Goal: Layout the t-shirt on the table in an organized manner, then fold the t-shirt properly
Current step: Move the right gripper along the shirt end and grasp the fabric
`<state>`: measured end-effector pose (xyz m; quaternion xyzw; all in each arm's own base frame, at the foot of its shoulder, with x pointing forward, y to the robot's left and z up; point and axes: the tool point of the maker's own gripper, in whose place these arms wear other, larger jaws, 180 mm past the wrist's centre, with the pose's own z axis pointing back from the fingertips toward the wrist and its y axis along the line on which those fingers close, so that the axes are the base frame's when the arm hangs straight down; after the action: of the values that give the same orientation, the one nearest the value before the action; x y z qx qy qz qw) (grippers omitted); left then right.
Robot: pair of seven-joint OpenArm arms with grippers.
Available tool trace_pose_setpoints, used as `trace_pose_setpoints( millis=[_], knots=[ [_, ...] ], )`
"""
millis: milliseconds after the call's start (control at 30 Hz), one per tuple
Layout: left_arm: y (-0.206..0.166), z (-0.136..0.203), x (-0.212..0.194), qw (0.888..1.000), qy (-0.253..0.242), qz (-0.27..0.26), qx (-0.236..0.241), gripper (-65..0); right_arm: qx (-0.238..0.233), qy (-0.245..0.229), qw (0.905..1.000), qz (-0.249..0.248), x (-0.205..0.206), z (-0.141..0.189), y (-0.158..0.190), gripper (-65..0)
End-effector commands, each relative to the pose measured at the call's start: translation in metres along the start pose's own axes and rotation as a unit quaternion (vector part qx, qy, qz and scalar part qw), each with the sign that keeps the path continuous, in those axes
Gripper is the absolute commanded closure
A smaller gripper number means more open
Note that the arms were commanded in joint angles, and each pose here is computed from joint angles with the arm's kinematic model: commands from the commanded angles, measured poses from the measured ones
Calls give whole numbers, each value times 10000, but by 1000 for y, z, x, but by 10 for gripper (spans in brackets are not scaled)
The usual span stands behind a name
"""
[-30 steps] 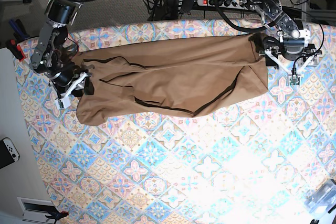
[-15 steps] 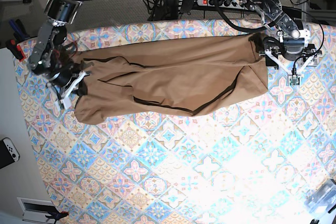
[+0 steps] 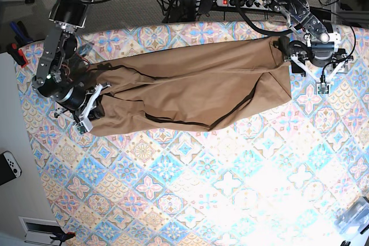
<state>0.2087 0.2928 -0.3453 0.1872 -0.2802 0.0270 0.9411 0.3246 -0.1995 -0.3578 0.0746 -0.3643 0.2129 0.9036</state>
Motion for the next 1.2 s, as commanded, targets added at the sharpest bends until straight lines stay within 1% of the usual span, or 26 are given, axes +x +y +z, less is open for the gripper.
trace_pose_setpoints(
  millis=[0,200,267,367,433,533,733,800,867,933,967,1167],
  knots=[
    [0,3,9,9998,-192,45,22,-496,-6,-190,9998,31,11,2,-5,0],
    [0,3,8,9999,-161,45,22,-496,240,254,9986,-386,-25,-16,-2,0],
    [1,3,7,9999,-142,49,36,-496,268,306,9982,-435,-29,-18,-1,-55],
    [1,3,2,10000,-88,25,28,-496,277,321,9981,-450,-30,-18,-1,-118],
    [0,3,1,10000,-90,13,27,-496,266,301,9983,-430,-29,-18,-1,-138],
    [0,3,0,10000,-83,10,26,-496,288,339,9982,-408,-29,-18,0,-152],
    [0,3,0,10000,-75,10,26,-496,300,304,9983,-398,-28,-19,2,-144],
    [0,3,0,10000,-83,10,26,-496,336,216,9983,-421,-21,-22,5,-142],
    [0,3,0,10000,-83,10,26,-496,342,142,9984,-431,-15,-23,5,-108],
    [0,3,0,10000,-83,10,26,-496,341,118,9984,-428,-12,-23,5,-18],
    [0,3,0,10000,-83,10,26,-496,331,108,9984,-448,-12,-23,5,0],
    [0,3,1,10000,-91,10,26,-496,261,-160,9988,-376,17,-23,-4,0]
  ],
)
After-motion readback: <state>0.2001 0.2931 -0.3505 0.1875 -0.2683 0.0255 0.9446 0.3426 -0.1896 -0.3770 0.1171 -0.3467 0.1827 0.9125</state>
